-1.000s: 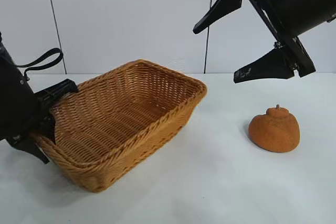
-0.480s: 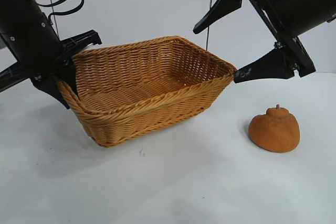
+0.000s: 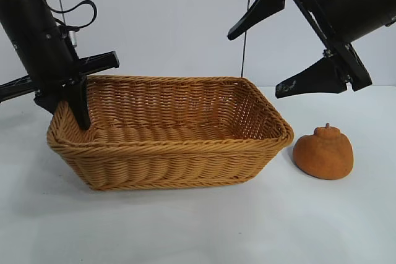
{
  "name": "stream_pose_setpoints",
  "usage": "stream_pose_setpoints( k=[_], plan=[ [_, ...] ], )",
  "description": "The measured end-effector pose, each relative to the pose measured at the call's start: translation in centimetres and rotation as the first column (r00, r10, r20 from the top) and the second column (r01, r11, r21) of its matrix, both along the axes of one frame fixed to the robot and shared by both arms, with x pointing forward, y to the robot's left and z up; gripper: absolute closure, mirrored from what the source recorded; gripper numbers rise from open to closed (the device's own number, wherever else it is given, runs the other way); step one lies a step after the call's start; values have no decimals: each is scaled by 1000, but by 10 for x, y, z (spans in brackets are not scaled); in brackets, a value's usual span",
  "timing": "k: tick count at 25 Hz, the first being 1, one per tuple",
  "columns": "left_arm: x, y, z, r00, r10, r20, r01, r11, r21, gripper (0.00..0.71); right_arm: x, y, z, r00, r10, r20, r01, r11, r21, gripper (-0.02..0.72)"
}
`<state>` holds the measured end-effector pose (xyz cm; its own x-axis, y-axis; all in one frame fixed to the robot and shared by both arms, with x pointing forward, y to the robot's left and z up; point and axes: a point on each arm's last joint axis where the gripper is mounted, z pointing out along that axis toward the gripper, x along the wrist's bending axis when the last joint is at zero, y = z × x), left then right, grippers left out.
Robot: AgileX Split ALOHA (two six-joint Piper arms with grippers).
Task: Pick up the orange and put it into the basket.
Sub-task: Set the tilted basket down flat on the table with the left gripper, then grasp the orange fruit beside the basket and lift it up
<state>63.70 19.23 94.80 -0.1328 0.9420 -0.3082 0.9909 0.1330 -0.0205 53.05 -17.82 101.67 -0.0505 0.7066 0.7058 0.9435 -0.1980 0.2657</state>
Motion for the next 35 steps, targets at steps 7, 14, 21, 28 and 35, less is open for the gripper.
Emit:
stream_pose_setpoints(
  k=[7, 14, 21, 28, 35],
  plan=[
    [1, -1, -15, 996, -81, -29, 81, 997, 1, 623, 0, 0, 0, 1000, 0, 0, 0, 1000, 0, 72],
    [6, 0, -25, 997, -74, -7, 74, 997, 12, 623, 0, 0, 0, 1000, 0, 0, 0, 1000, 0, 72],
    [7, -1, -26, 998, -70, 0, 70, 998, 6, 302, 0, 0, 0, 1000, 0, 0, 0, 1000, 0, 72],
    [4, -1, -7, 997, -77, 25, 77, 997, -3, 107, 0, 0, 0, 1000, 0, 0, 0, 1000, 0, 72],
    [0, 11, 66, 972, -132, 193, 120, 990, 72, 98, 0, 0, 0, 1000, 3, -1, -3, 1000, -2, 72]
  ],
)
